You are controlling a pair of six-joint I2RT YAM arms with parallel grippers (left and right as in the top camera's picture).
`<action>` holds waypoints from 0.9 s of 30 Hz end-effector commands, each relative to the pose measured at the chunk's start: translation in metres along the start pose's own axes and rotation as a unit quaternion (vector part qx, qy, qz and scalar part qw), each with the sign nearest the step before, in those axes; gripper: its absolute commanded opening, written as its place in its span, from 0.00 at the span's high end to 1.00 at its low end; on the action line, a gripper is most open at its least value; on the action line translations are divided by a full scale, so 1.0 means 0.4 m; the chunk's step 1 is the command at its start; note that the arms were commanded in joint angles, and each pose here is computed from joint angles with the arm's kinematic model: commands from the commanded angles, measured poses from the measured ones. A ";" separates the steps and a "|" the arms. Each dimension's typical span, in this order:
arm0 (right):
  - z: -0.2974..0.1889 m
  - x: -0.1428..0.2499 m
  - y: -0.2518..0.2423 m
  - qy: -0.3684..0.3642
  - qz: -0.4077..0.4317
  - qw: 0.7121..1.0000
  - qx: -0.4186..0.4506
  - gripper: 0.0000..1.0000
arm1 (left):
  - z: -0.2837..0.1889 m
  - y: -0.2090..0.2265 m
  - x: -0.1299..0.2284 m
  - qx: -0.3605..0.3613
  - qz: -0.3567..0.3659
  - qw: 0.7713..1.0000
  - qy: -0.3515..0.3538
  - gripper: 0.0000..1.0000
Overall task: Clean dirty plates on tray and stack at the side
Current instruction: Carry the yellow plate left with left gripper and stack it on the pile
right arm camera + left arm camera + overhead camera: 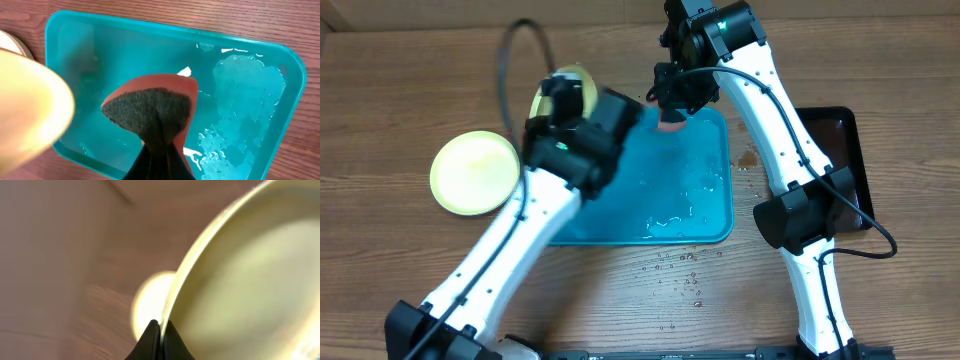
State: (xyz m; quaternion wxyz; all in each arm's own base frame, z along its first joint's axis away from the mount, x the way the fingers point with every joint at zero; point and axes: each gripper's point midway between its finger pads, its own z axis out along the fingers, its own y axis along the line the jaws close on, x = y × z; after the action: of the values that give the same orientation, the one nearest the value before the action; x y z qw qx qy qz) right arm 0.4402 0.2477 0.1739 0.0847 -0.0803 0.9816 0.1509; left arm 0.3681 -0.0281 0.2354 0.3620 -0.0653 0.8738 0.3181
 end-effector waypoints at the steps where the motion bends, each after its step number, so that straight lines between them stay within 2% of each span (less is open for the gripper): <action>1: -0.031 -0.014 0.006 -0.020 -0.007 1.000 -0.003 0.96 | 0.044 -0.060 0.058 0.181 -0.077 0.973 0.119 0.96; 5: -0.031 -0.013 0.006 -0.019 -0.006 1.000 -0.004 0.96 | 0.108 -0.019 0.087 0.267 -0.128 0.938 0.181 0.96; 8: -0.031 -0.014 0.006 -0.020 -0.007 1.000 -0.004 0.96 | 0.158 0.049 0.108 0.291 -0.185 0.915 0.210 0.96; 12: -0.031 -0.013 0.006 -0.019 -0.006 1.000 -0.004 0.96 | 0.242 0.175 0.175 0.246 -0.257 0.903 0.242 0.96; 17: -0.031 -0.013 0.006 -0.019 -0.006 1.000 -0.003 0.96 | 0.321 0.283 0.287 0.192 -0.311 0.887 0.283 0.96; 21: -0.031 -0.013 0.006 -0.019 -0.006 1.000 -0.004 0.96 | 0.378 0.319 0.369 0.163 -0.346 0.872 0.306 0.96; 27: -0.031 -0.011 0.005 -0.017 -0.006 1.000 -0.003 0.96 | 0.456 0.316 0.461 0.136 -0.392 0.847 0.333 0.96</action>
State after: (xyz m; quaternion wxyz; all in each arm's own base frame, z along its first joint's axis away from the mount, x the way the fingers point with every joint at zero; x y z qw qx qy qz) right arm 0.4400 0.2475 0.1738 0.0843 -0.0800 0.9817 0.1506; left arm 0.3009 0.2029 0.1001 0.1693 -0.4298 0.8869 0.0050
